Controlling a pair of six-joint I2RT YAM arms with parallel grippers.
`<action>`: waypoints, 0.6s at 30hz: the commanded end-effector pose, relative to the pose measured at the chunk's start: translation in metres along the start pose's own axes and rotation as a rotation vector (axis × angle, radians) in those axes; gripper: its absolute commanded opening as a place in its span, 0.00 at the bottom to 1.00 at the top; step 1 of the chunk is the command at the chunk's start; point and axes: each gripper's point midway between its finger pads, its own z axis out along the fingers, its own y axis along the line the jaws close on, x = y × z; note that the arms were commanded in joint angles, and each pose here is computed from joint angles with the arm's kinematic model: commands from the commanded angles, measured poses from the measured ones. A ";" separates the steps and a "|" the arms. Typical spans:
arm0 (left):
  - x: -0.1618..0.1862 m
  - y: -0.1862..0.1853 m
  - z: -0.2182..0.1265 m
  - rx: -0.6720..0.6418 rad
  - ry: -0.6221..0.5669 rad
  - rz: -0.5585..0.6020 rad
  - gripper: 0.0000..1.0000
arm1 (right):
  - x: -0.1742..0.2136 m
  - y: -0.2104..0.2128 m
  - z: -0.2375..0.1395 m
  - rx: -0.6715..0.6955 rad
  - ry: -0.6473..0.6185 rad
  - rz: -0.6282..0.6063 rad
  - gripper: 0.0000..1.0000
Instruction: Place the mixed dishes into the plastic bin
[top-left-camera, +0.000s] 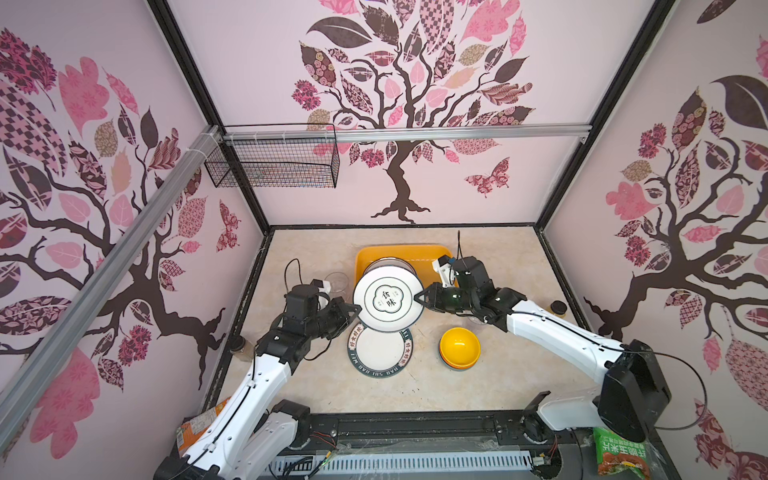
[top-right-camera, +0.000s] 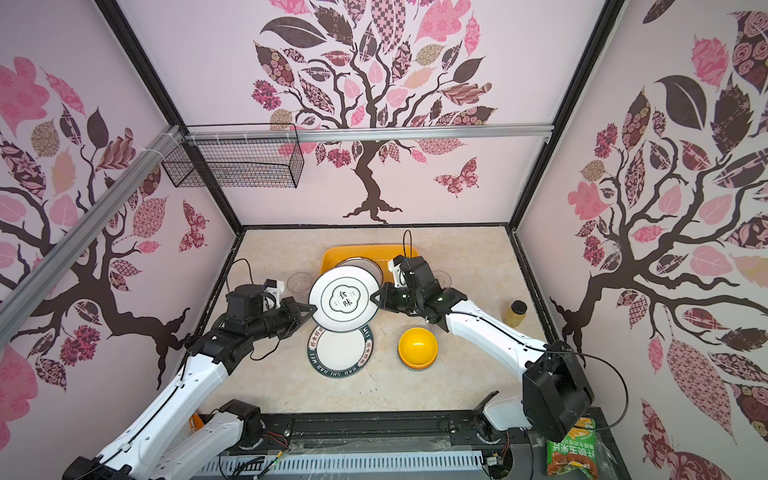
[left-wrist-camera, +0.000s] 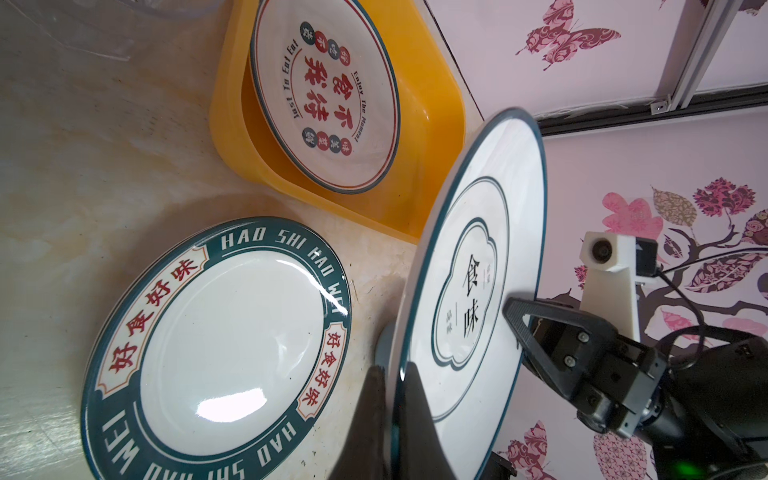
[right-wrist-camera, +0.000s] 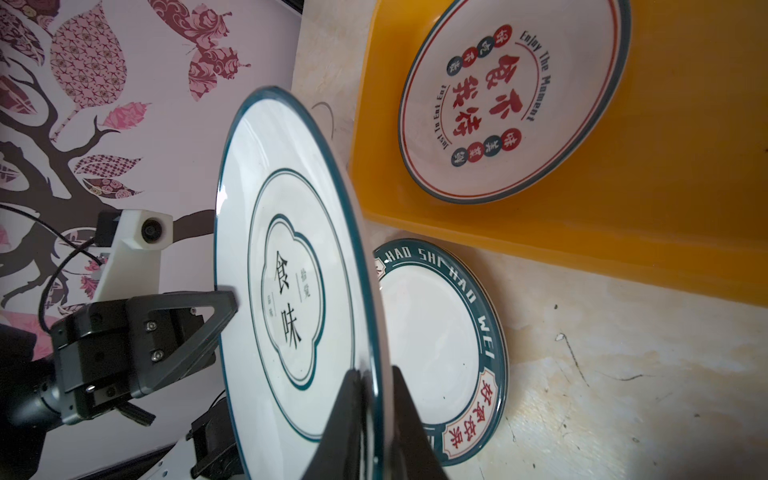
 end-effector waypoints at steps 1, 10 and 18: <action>-0.018 -0.041 -0.013 0.113 -0.066 0.052 0.00 | -0.007 0.001 0.003 0.017 -0.012 -0.041 0.04; -0.022 -0.035 -0.015 0.082 -0.095 0.053 0.28 | -0.029 -0.009 -0.005 0.037 -0.078 -0.010 0.00; -0.019 -0.020 -0.020 0.018 -0.107 0.062 0.49 | -0.048 -0.026 -0.008 0.069 -0.123 0.016 0.00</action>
